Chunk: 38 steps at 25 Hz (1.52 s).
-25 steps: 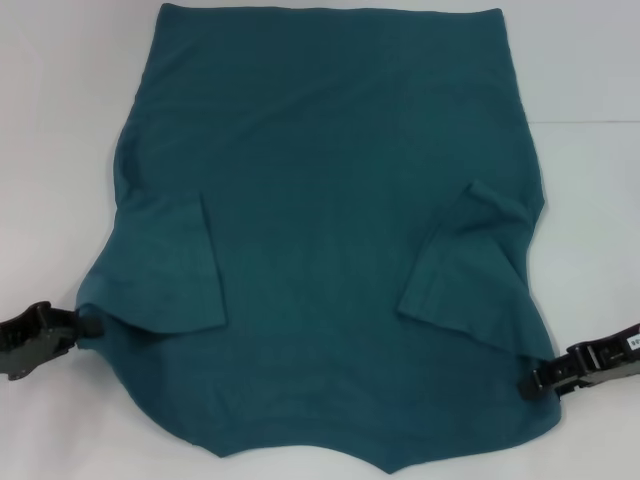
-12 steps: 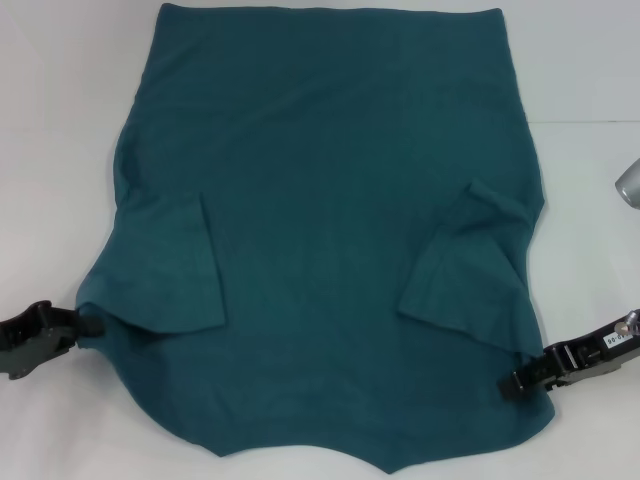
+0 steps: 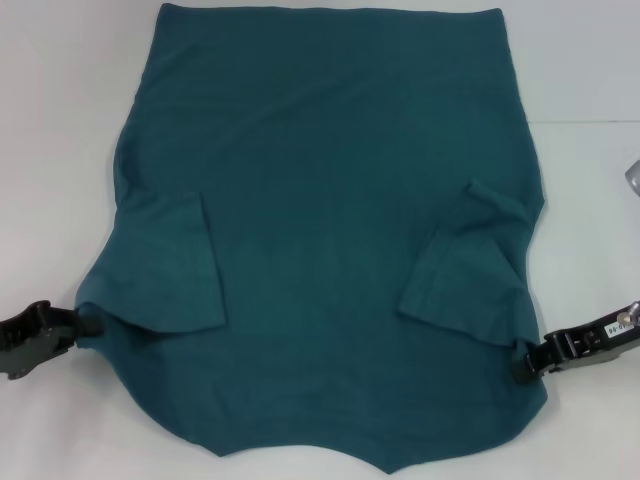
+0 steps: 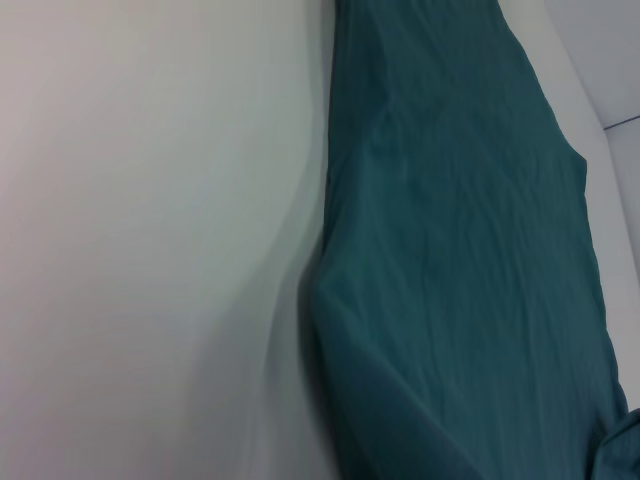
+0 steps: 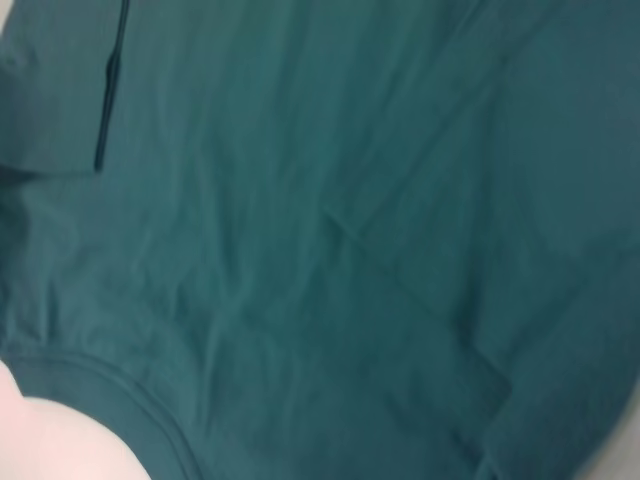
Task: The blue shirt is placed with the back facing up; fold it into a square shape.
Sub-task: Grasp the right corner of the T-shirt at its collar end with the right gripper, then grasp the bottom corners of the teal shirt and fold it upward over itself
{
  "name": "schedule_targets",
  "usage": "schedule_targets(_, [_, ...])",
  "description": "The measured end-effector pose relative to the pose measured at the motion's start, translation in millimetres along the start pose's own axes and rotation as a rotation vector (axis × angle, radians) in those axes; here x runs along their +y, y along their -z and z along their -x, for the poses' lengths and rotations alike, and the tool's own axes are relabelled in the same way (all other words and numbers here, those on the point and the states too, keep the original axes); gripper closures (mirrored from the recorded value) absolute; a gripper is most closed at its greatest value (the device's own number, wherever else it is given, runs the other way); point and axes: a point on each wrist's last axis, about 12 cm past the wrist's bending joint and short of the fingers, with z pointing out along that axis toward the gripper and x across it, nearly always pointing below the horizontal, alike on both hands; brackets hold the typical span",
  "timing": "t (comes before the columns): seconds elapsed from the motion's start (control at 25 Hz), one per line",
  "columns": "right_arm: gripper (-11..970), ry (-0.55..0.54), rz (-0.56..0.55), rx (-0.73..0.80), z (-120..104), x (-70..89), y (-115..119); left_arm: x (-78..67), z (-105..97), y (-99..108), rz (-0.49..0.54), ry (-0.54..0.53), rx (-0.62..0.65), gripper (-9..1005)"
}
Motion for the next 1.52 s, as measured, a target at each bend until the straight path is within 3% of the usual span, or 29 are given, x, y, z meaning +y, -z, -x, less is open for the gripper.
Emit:
schedule_targets(0.04, [714, 0.002, 0.006, -0.009, 0.2, -0.2, 0.6, 0.0, 0.0, 0.1, 0.0, 0.0, 0.0, 933])
schedule_targets(0.24, [903, 0.018, 0.042, -0.043, 1.3, 1.5, 2.2, 0.1, 0.0, 0.2, -0.001, -0.001, -0.001, 932])
schedule_targets(0.6, [905, 0.006, 0.074, -0.047, -4.7, -2.1, 11.1, -2.3, -3.6, 2.9, -0.013, -0.023, 0.044, 930])
schedule_targets(0.92, [893, -0.038, 0.119, 0.026, -33.9, -10.3, 29.4, -3.8, -14.7, 25.4, -0.044, -0.048, 0.136, 927])
schedule_targets(1.08, [887, -0.054, 0.147, 0.061, -49.2, -11.4, 32.0, -2.8, -17.5, 30.2, -0.03, -0.05, 0.163, 926])
schedule_targets(1.16, [884, -0.061, 0.165, 0.079, -56.1, -11.4, 31.7, 1.0, -30.1, 43.1, 0.018, -0.045, 0.263, 926])
schedule_targets(1.28, [880, -0.068, 0.186, 0.099, -63.9, -11.8, 32.0, 3.5, -35.0, 48.7, 0.028, -0.03, 0.273, 925])
schedule_targets(1.52, [871, -0.077, 0.171, 0.052, -63.7, -18.2, 38.4, -0.3, -36.2, 48.6, 0.008, -0.043, 0.293, 923])
